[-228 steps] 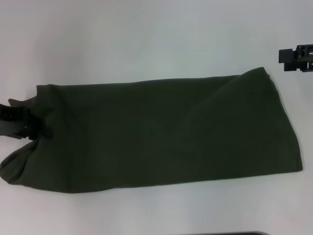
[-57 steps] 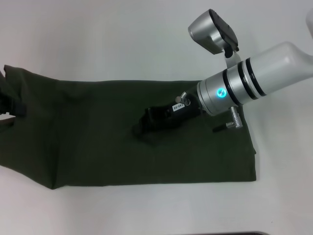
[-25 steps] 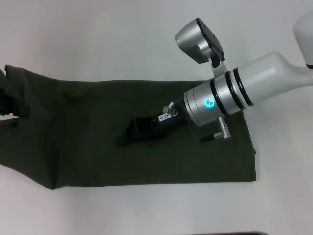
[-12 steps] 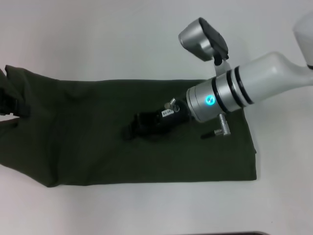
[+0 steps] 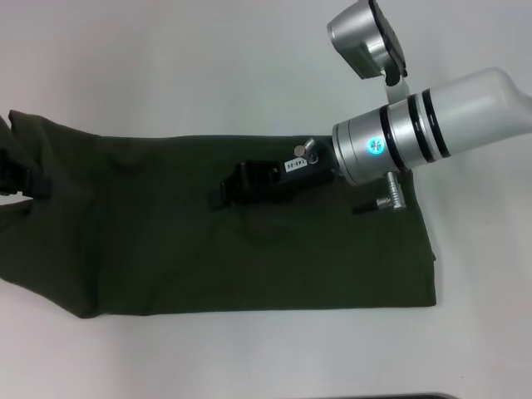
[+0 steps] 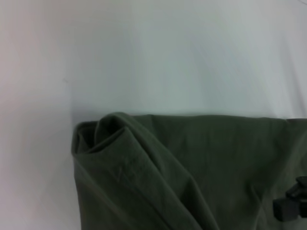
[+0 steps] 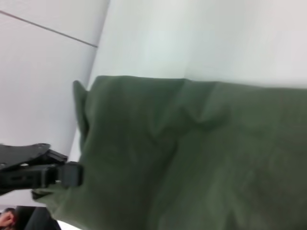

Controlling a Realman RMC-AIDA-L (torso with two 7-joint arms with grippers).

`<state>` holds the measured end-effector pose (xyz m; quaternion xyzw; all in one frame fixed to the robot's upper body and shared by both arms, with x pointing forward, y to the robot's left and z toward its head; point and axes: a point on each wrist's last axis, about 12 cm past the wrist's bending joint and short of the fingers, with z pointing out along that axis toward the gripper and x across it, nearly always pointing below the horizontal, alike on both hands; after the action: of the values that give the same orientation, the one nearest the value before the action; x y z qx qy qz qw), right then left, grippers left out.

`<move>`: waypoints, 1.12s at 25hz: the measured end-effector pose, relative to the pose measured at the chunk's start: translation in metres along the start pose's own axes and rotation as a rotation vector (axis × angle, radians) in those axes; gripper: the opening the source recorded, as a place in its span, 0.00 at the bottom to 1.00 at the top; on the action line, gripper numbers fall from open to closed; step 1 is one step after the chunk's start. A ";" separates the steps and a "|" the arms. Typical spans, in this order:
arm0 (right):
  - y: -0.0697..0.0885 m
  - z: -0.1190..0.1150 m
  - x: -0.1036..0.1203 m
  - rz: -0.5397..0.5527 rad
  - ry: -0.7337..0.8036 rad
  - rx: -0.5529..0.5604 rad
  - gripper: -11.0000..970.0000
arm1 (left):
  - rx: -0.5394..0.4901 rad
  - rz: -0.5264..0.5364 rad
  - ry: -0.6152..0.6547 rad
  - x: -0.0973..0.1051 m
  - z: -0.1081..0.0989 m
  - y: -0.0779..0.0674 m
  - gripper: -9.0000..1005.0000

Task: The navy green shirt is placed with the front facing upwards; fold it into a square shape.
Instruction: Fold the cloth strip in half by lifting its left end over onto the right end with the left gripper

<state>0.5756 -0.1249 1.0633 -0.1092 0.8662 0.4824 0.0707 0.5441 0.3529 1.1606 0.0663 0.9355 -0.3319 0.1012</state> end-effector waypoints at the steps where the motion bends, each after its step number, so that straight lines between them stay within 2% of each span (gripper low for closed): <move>1: -0.001 0.001 0.001 0.002 0.002 0.008 0.03 | -0.001 0.000 -0.001 0.000 0.000 0.000 0.03; 12: -0.008 0.012 0.005 0.023 0.039 0.119 0.05 | -0.005 0.001 -0.004 -0.001 -0.001 0.000 0.03; 19: -0.006 0.014 0.002 0.013 0.041 0.133 0.06 | -0.003 0.003 -0.003 -0.001 0.000 0.000 0.03; 21: -0.003 0.014 0.003 0.014 0.052 0.112 0.06 | -0.002 0.004 -0.002 -0.001 0.000 0.000 0.02; 23: 0.003 0.008 0.000 0.015 0.042 0.045 0.06 | -0.002 0.005 -0.002 -0.001 0.000 0.000 0.02; 26: 0.010 -0.011 -0.005 -0.022 -0.012 -0.086 0.07 | -0.001 0.006 -0.002 -0.001 0.000 0.000 0.02; 28: 0.010 -0.030 -0.009 -0.060 -0.069 -0.122 0.07 | 0.002 0.004 0.001 0.000 0.001 0.000 0.02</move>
<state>0.5813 -0.1446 1.0890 -0.1228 0.8285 0.5356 0.1081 0.5444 0.3523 1.1601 0.0683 0.9351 -0.3325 0.1014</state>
